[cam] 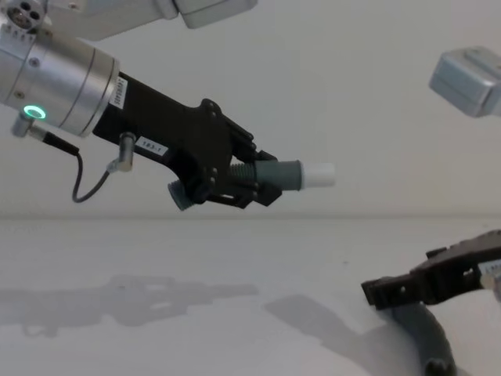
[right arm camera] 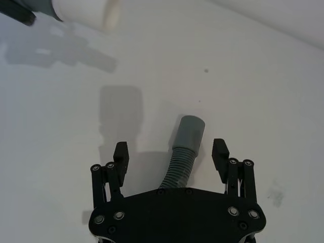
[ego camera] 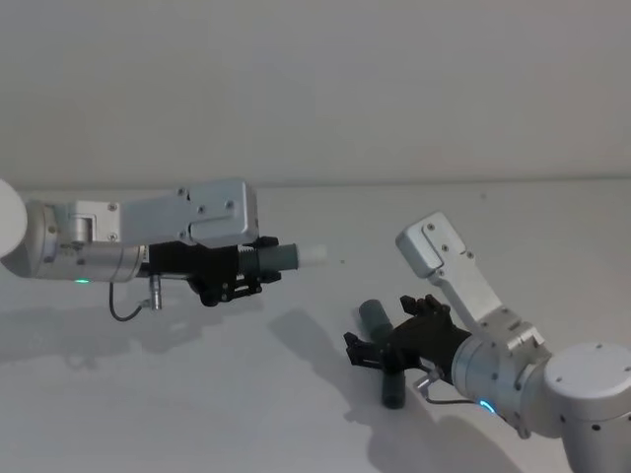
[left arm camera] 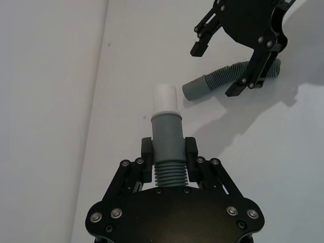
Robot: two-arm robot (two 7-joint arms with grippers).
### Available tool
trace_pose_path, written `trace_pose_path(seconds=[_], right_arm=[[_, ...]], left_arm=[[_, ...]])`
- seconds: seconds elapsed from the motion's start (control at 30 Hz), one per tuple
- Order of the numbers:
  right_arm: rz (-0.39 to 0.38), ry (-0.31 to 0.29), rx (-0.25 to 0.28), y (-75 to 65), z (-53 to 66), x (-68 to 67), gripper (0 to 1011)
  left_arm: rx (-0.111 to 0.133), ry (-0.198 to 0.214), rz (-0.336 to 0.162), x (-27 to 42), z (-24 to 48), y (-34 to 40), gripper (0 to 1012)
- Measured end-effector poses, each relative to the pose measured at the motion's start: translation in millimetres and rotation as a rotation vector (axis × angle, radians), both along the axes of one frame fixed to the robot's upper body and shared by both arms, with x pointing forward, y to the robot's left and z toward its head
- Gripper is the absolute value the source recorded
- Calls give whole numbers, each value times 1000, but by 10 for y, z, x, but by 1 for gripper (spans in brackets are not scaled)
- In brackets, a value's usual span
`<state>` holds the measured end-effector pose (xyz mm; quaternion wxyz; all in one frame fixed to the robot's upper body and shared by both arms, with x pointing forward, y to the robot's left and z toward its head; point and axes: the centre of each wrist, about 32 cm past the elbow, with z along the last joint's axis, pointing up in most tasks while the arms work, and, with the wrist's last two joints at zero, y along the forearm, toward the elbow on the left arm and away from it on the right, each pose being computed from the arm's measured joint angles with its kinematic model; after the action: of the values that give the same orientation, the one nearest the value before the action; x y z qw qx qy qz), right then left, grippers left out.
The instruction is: Use both hands to pick up one end of the pipe from the table, align the ends, and insert them.
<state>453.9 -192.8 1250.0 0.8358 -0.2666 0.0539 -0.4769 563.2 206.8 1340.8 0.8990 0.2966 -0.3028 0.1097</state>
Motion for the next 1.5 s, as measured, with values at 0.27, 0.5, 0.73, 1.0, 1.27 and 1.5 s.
trace_pose_path(seconds=[0.27,0.5,0.73,1.0,1.27,1.5], right_arm=[[-25,21,25,-11,-85,6,1002],[-45,40,51,-31,-165,35,1002],[-57,60,68,-42,-238,86,1002],[-64,81,82,-62,-312,155,1002],[-69,88,92,-76,-357,196,963],[-70,92,99,-82,-378,217,785]], left_arm=[[9,-9,-12,9,20,10,339],[13,-12,-17,12,27,14,339],[15,-14,-20,15,32,17,339],[17,-15,-22,16,32,17,339],[18,-16,-23,16,34,19,339],[18,-16,-24,16,36,19,339]])
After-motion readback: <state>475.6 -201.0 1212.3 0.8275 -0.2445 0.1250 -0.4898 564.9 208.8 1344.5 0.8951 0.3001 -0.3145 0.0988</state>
